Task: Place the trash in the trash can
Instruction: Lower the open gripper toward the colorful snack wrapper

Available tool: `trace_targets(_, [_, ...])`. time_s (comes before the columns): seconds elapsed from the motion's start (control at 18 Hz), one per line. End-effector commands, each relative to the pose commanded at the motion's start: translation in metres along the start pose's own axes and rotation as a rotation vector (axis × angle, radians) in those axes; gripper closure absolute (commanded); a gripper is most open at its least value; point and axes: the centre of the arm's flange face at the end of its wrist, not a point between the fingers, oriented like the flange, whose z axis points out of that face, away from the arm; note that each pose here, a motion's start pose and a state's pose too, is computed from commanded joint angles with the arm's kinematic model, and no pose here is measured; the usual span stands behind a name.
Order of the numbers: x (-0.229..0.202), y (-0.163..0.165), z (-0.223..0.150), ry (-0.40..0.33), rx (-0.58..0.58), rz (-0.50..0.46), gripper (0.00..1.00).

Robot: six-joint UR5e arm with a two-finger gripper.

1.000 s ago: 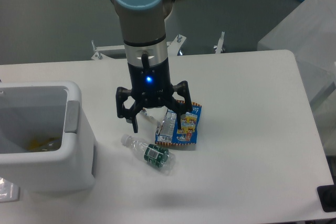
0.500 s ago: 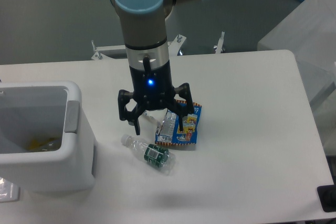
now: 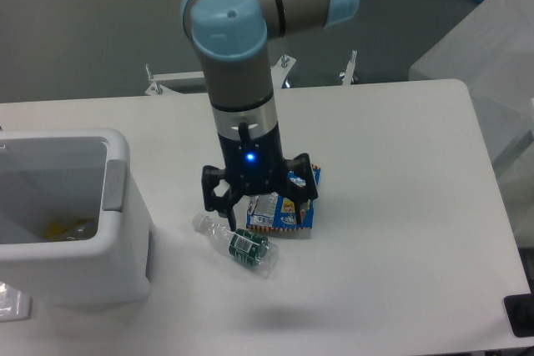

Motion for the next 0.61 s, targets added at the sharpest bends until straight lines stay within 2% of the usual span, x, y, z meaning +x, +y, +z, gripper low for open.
trace_targets(0.28, [-0.031, 0.052, 0.044, 0.16, 0.012, 0.304, 0.0])
trace_targets(0.44, [-0.038, 0.075, 0.063, 0.199, 0.011, 0.512, 0.0])
trace_targets(0.61, [-0.026, 0.095, 0.082, 0.242, -0.029, 0.524, 0.0])
